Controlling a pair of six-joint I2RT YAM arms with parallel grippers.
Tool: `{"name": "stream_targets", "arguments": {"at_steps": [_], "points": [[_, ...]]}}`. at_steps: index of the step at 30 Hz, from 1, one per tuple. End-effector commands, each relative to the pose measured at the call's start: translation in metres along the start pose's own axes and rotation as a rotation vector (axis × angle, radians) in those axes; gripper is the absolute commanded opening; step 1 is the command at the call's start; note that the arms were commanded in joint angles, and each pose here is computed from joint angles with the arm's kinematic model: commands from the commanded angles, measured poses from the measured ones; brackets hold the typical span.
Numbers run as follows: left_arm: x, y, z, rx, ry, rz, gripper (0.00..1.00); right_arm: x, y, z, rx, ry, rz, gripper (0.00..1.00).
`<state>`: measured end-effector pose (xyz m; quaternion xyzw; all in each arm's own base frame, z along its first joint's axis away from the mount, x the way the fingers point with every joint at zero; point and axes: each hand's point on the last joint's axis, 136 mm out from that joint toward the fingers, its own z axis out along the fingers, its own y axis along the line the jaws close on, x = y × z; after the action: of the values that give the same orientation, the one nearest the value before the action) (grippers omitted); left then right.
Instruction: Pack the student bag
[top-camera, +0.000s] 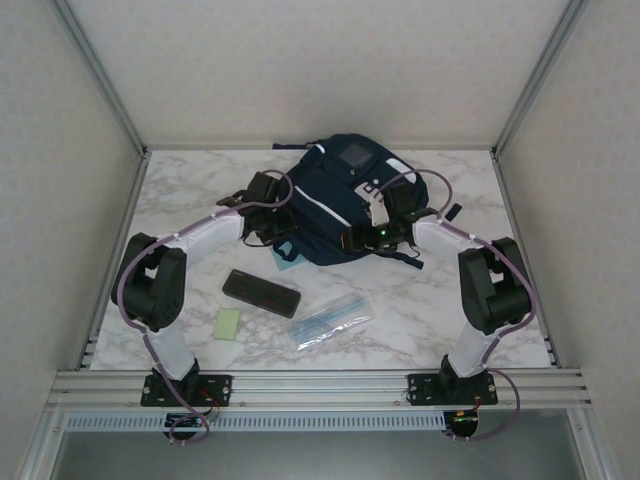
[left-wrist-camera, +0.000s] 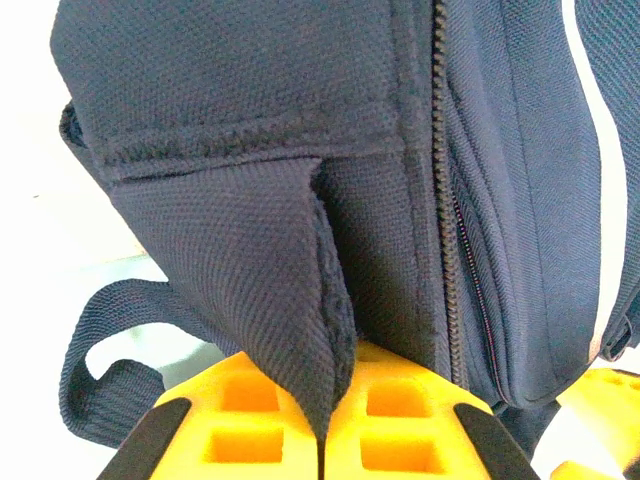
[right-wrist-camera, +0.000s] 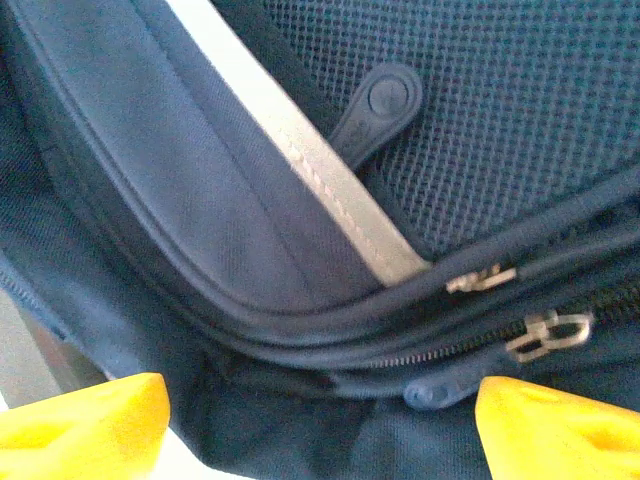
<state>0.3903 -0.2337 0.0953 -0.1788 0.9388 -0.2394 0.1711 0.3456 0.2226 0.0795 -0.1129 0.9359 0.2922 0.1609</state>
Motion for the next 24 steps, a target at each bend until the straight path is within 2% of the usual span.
{"name": "stream_targets", "arguments": {"at_steps": [1,4,7,12,16,23,24], "points": [[-0.024,-0.033,-0.008,0.095,-0.067,0.017,0.00,-0.002,0.008,-0.020,0.003,-0.024,-0.001,0.81],[-0.036,-0.034,-0.012,0.082,-0.095,0.036,0.00,-0.010,-0.009,-0.038,0.107,-0.070,-0.024,0.81],[-0.048,-0.035,-0.015,0.067,-0.119,0.052,0.00,-0.024,-0.050,-0.061,0.262,-0.153,0.089,0.80],[-0.064,-0.031,-0.013,0.026,-0.148,0.078,0.00,-0.043,-0.110,-0.079,0.391,-0.253,0.312,0.65],[-0.079,-0.025,0.002,-0.002,-0.147,0.102,0.00,-0.059,-0.136,-0.067,0.388,-0.289,0.422,0.66],[-0.118,-0.021,0.020,-0.091,-0.110,0.217,0.00,-0.094,-0.155,-0.030,0.273,-0.346,0.605,0.72],[-0.120,-0.021,0.016,-0.103,-0.104,0.240,0.06,-0.096,-0.156,-0.024,0.256,-0.350,0.620,0.72]]}}
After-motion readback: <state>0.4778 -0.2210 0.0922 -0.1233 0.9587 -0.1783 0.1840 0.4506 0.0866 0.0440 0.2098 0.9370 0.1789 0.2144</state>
